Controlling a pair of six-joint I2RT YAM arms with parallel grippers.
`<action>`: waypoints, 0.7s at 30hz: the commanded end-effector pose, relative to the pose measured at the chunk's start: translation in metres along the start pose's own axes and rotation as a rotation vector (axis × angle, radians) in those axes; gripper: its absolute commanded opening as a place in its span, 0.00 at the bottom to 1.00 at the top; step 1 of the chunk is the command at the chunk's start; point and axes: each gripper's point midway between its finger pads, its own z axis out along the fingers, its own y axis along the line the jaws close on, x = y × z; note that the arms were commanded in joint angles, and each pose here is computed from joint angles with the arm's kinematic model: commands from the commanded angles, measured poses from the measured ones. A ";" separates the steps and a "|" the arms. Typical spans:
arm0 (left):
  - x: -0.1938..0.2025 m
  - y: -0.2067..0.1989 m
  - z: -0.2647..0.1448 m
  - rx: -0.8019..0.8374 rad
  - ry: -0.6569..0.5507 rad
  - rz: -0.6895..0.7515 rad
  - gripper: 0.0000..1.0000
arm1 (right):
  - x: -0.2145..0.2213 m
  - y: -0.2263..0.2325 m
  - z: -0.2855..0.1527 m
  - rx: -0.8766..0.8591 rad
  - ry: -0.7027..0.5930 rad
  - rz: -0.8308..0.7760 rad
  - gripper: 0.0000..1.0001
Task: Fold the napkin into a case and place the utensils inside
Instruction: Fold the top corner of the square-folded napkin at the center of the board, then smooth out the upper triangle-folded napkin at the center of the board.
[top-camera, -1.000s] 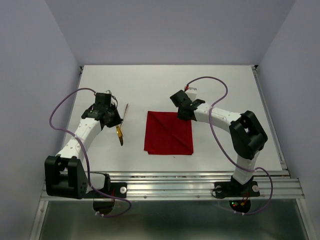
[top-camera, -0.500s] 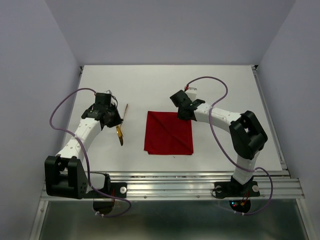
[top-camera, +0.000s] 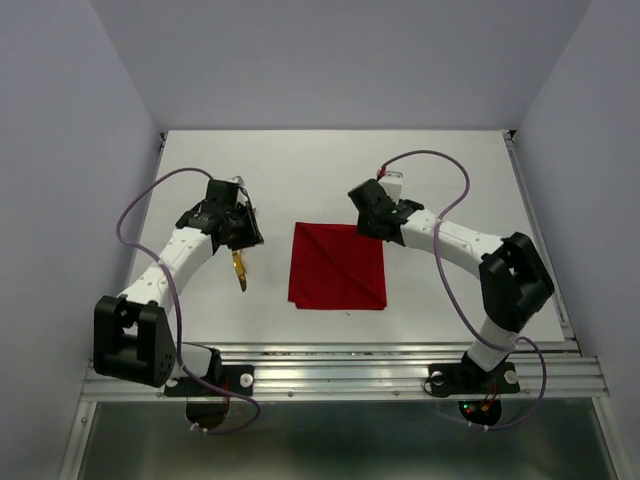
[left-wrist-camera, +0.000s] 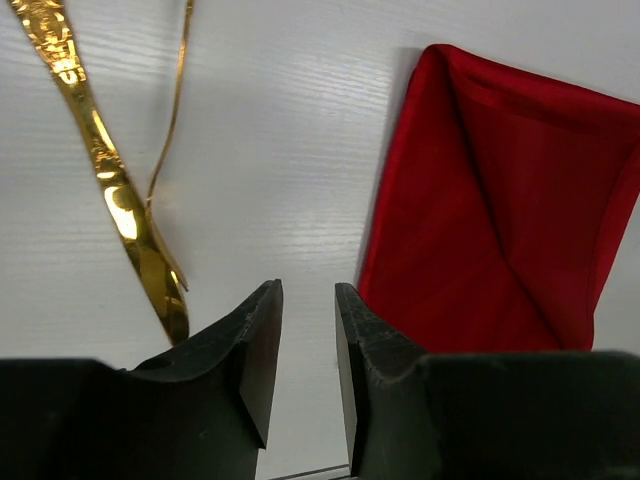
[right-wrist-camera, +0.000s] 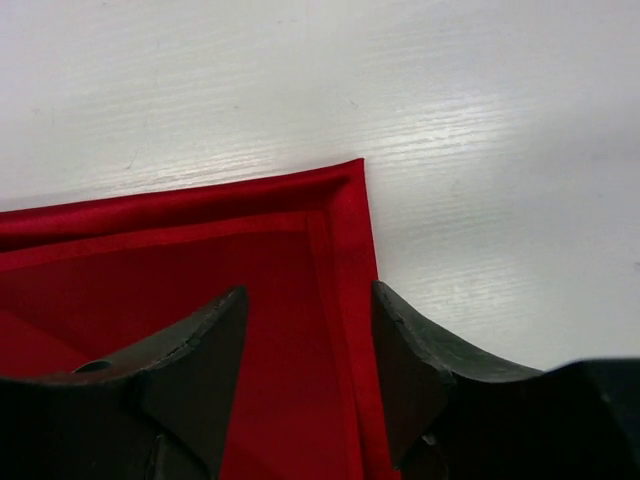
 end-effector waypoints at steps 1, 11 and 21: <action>-0.015 -0.038 0.001 0.090 -0.032 0.050 0.38 | -0.029 -0.013 -0.032 -0.021 -0.086 0.037 0.52; -0.008 -0.109 0.039 0.235 0.053 0.093 0.00 | 0.018 -0.014 -0.037 -0.119 0.062 0.002 0.30; -0.005 -0.127 0.083 0.224 0.122 0.118 0.00 | 0.047 0.001 -0.060 -0.272 0.208 -0.012 0.22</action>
